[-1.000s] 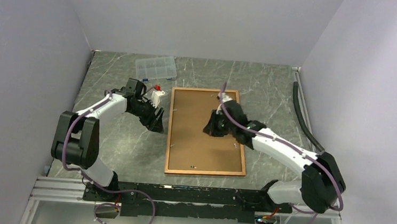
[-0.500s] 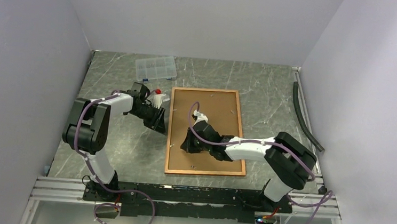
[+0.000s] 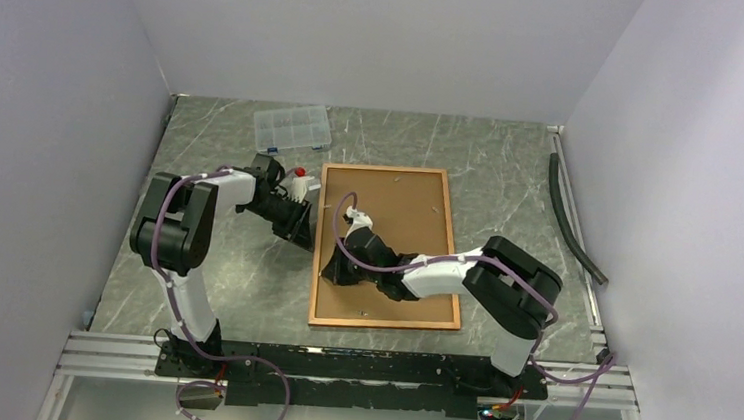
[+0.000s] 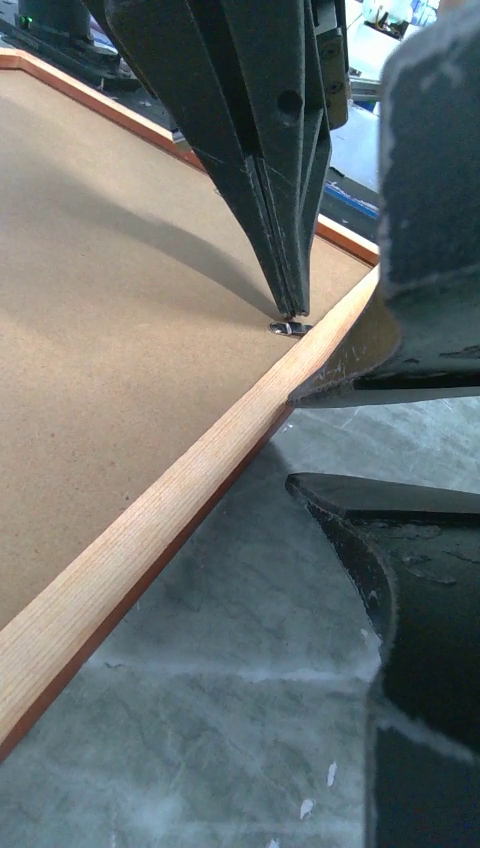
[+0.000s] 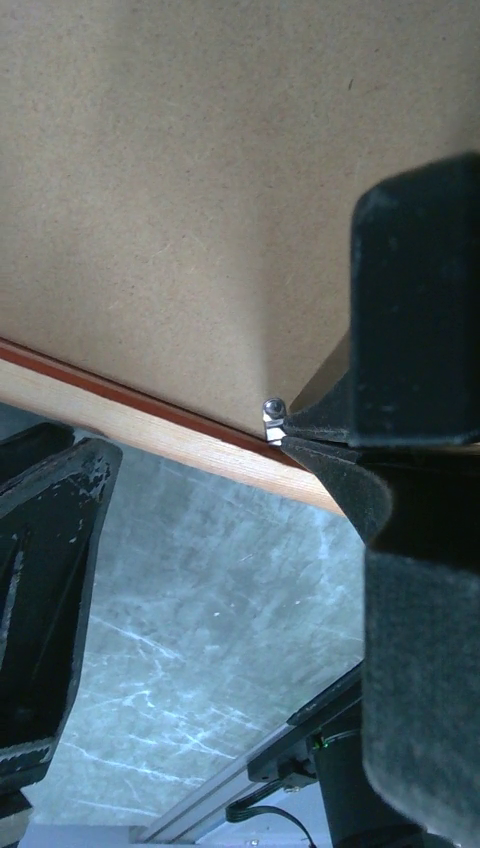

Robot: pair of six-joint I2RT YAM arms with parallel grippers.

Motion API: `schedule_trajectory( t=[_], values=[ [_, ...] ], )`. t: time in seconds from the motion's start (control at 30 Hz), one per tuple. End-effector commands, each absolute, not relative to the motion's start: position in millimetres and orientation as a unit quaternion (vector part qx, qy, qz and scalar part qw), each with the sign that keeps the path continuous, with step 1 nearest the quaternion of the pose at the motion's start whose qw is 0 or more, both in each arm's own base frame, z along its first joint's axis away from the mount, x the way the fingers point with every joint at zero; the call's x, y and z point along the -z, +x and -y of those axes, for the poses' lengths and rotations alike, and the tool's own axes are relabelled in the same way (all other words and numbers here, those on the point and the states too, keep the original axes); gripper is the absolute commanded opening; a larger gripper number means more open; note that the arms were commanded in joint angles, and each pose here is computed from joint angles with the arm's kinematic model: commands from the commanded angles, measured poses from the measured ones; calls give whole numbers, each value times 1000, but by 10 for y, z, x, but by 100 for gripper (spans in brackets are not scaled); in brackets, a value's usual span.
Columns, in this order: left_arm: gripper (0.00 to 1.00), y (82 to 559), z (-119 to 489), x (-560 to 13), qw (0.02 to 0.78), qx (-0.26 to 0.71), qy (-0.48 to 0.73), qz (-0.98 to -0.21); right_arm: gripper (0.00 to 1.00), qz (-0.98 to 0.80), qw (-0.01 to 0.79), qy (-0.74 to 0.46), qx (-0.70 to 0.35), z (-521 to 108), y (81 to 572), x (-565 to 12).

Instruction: Put the photo into the frame

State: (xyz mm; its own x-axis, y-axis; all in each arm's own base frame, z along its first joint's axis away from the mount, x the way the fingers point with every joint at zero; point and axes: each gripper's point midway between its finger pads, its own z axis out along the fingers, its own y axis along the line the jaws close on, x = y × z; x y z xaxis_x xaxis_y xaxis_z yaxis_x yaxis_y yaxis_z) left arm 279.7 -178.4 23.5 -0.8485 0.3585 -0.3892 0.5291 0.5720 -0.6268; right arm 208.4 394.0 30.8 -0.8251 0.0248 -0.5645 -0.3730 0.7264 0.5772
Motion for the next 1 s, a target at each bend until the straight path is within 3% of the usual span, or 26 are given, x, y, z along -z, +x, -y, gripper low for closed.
schedule_trajectory(
  t=[0.0, 0.43, 0.63, 0.77, 0.97],
  values=[
    [36, 2869, 1829, -300, 124, 401, 271, -866, 0, -869, 303, -94, -380, -4115, 2179, -466],
    [33, 2838, 1827, -304, 125, 403, 283, -862, 0, -865, 325, -86, -372, -4122, 2256, -483],
    [33, 2864, 1808, -420, 131, 400, 289, -860, 0, -844, 347, -96, -398, -4133, 2264, -824],
    [33, 3060, 1745, -623, 160, 403, 274, -858, 12, -826, 388, -91, -398, -4041, 2478, -1224],
    [40, 3468, 1759, -817, 190, 419, 228, -858, 14, -829, 383, -51, -404, -3821, 3054, -1293]
  ],
)
